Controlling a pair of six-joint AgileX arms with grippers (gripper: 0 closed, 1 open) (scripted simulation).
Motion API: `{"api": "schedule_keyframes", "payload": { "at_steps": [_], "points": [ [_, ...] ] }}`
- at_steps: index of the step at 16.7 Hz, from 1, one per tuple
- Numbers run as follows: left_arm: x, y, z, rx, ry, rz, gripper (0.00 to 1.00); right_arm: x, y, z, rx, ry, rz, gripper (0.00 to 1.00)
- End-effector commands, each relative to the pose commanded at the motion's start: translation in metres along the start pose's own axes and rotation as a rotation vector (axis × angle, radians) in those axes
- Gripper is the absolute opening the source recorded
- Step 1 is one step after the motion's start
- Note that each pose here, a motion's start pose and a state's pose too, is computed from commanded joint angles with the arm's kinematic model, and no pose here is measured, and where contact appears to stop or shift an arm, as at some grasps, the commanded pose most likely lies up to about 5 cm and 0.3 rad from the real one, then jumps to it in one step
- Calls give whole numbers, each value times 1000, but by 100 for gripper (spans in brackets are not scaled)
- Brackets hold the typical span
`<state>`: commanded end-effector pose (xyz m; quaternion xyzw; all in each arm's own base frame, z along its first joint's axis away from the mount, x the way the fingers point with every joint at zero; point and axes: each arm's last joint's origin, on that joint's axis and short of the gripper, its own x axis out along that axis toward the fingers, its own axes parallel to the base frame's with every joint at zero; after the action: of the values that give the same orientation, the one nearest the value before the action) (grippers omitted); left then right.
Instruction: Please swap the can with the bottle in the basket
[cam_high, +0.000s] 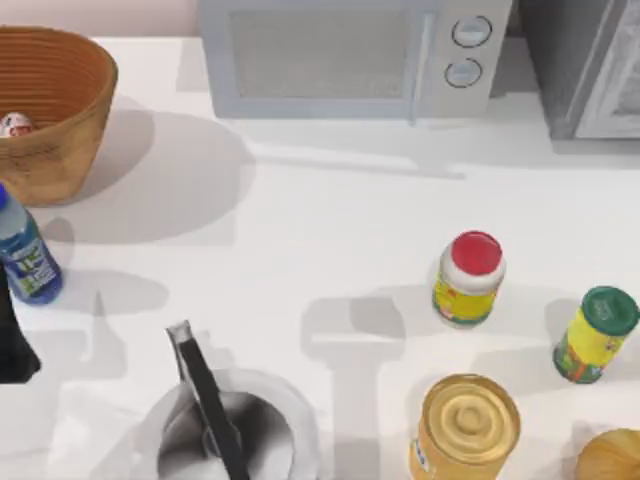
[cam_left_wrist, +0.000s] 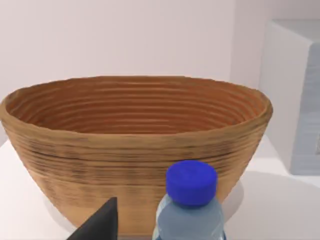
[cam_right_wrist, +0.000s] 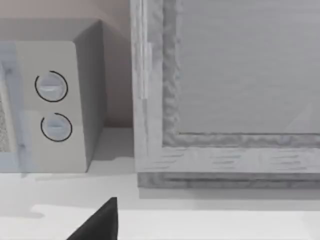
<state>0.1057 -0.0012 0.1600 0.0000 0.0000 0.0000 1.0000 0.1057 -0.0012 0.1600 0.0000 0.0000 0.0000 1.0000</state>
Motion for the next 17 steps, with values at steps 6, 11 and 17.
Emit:
{"api": "schedule_keyframes", "payload": {
  "at_steps": [6,11,17],
  "points": [
    [1,0,21,-7,39,1,100,0,0,0,0,0,0,100],
    [23,2,93,-24,191,-7,100,0,0,0,0,0,0,100],
    [130,8,165,-44,559,-12,100,0,0,0,0,0,0,100]
  ]
}}
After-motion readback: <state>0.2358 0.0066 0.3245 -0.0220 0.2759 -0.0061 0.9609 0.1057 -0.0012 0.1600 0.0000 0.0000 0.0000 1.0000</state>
